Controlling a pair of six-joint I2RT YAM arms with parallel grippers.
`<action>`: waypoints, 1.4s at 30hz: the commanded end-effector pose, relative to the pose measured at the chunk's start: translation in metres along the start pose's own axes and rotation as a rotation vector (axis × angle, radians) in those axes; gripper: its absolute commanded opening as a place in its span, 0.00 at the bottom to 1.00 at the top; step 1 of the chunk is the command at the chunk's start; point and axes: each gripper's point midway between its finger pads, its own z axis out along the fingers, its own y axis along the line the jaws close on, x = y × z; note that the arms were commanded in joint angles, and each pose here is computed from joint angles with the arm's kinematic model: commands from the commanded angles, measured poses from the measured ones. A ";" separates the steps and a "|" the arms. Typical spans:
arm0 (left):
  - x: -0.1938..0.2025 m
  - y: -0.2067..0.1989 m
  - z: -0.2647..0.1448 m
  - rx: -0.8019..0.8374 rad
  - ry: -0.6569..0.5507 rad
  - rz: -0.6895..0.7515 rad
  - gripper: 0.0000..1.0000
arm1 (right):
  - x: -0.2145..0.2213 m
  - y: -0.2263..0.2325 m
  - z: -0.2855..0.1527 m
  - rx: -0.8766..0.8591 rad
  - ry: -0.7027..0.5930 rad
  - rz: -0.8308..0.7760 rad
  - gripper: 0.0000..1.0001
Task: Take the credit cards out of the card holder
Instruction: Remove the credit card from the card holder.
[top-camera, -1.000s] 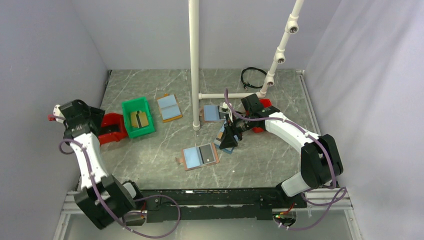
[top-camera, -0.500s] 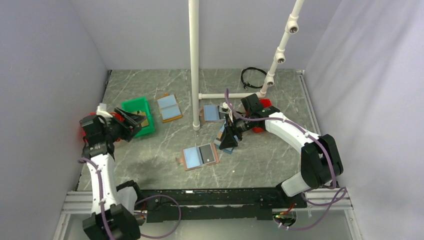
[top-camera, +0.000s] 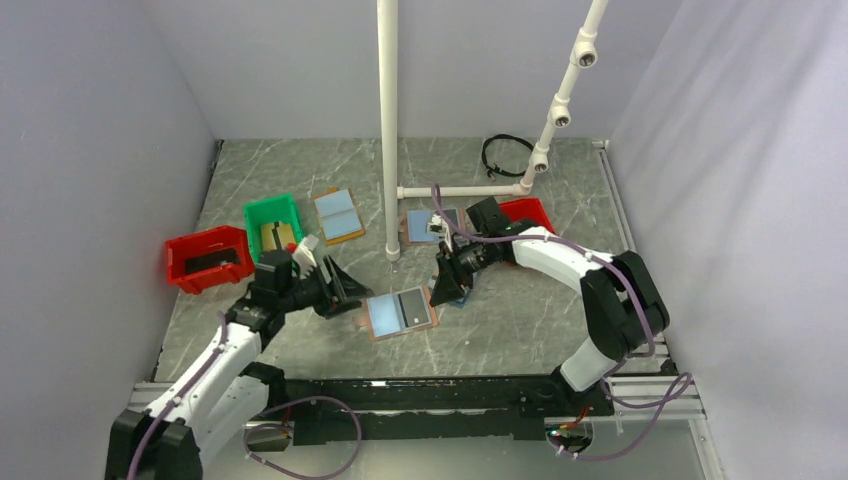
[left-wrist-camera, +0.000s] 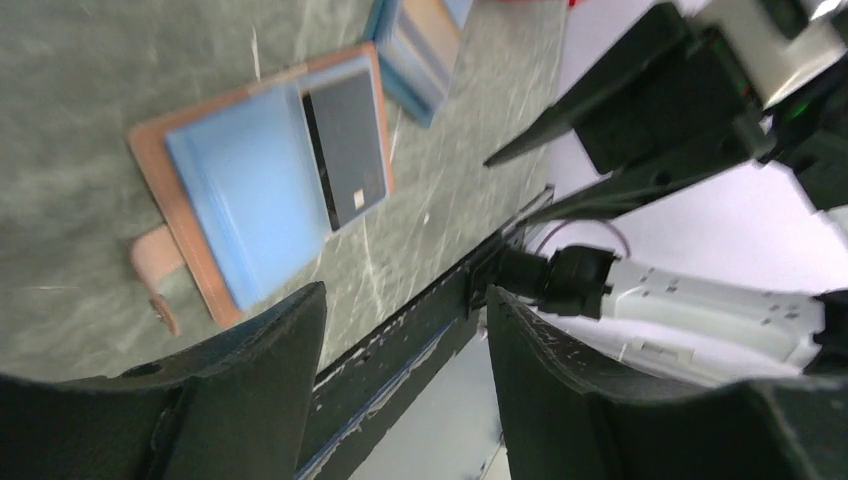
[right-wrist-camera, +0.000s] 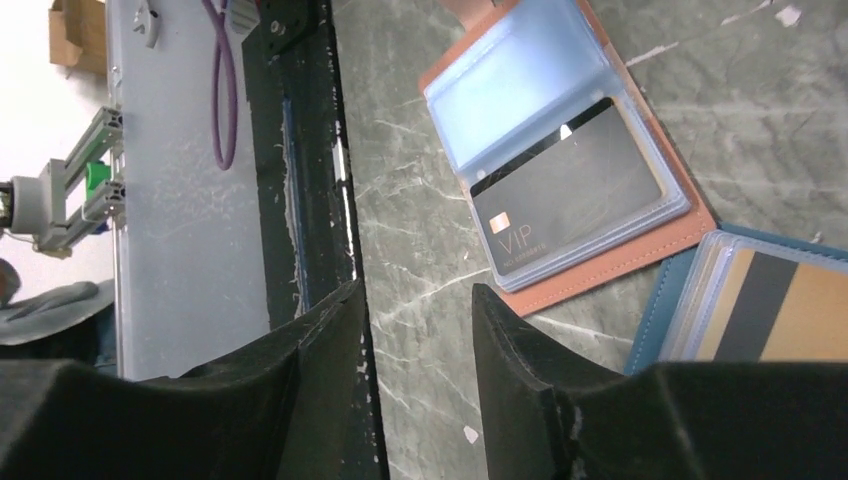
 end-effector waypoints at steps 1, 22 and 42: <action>0.006 -0.020 0.025 0.101 -0.060 0.034 0.63 | 0.002 -0.013 0.015 0.038 0.005 0.074 0.45; 0.044 0.017 0.106 0.029 0.014 0.033 0.46 | 0.020 -0.058 0.038 0.192 0.021 0.389 0.45; 0.052 0.053 0.105 -0.149 0.037 0.013 0.36 | 0.025 -0.052 0.048 0.121 0.039 0.440 0.41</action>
